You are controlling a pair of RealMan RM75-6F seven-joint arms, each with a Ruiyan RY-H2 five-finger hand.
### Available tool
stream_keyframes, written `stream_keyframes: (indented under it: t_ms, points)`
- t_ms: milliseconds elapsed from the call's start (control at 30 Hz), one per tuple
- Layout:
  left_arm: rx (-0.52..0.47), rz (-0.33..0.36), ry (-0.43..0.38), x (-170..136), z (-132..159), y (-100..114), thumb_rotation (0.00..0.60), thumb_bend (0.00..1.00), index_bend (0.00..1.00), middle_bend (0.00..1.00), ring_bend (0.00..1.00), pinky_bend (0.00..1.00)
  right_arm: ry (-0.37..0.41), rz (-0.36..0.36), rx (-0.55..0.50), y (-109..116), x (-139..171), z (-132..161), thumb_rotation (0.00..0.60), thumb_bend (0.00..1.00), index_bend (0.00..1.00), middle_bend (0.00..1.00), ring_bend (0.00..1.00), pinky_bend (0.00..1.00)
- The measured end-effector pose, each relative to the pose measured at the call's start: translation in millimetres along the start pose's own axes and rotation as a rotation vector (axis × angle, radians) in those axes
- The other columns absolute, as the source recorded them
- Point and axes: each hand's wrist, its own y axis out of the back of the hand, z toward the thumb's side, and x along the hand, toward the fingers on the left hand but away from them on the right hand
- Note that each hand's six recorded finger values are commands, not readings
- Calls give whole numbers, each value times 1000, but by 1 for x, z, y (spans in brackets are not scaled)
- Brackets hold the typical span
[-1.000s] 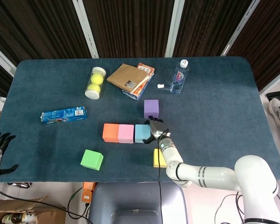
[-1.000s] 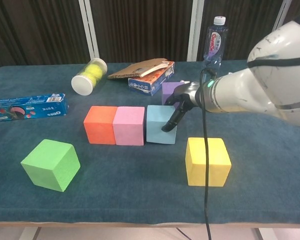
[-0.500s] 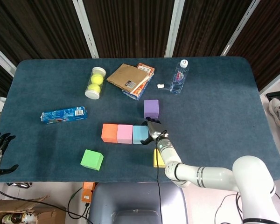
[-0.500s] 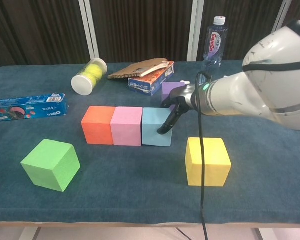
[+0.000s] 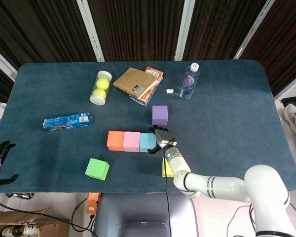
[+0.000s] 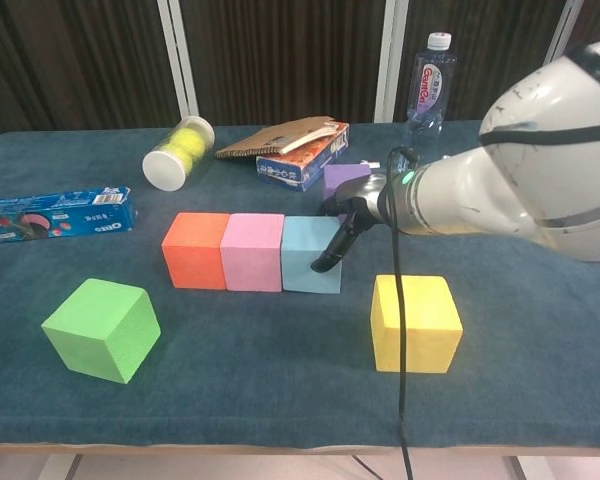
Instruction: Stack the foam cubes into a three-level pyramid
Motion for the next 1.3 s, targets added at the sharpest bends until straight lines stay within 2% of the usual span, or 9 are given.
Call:
stream_keyframes:
  t_ms: [367, 800, 967, 1033, 1067, 1100, 1133, 1200, 1300]
  points:
    - [-2, 1, 4, -1, -2, 1, 600, 10, 187, 111, 27, 50, 17, -1, -13, 10, 6, -1, 600, 205, 1, 0, 0, 0]
    - [5, 4, 6, -1, 1, 2, 600, 11, 187, 111, 28, 50, 58, 16, -19, 43, 37, -22, 600, 205, 0, 0, 0, 0]
    - [9, 1, 6, -1, 2, 1, 600, 11, 187, 110, 28, 50, 71, 2, 54, 47, 51, -38, 600, 205, 32, 0, 0, 0]
    - [11, 1, 4, -1, 3, 1, 600, 11, 187, 111, 27, 50, 72, -8, 101, 47, 57, -46, 600, 210, 72, 34, 7, 12]
    - [12, 1, 4, -1, 3, 1, 600, 11, 187, 111, 27, 50, 71, -19, 137, 47, 60, -52, 600, 230, 95, 110, 51, 88]
    - [13, 1, 3, -1, 3, 1, 600, 11, 187, 111, 27, 50, 70, -29, 167, 48, 63, -56, 600, 264, 114, 230, 142, 236]
    - [14, 2, 3, -1, 4, 1, 600, 10, 187, 111, 27, 50, 69, -39, 196, 48, 66, -60, 600, 309, 123, 395, 297, 455]
    - [14, 2, 4, -1, 4, 1, 600, 10, 187, 110, 28, 51, 70, -53, 266, 47, 74, -70, 600, 344, 125, 567, 480, 677]
    - [16, -2, 6, 0, 4, 0, 600, 11, 187, 111, 28, 50, 74, -47, 365, 41, 87, -84, 600, 354, 109, 644, 558, 760]
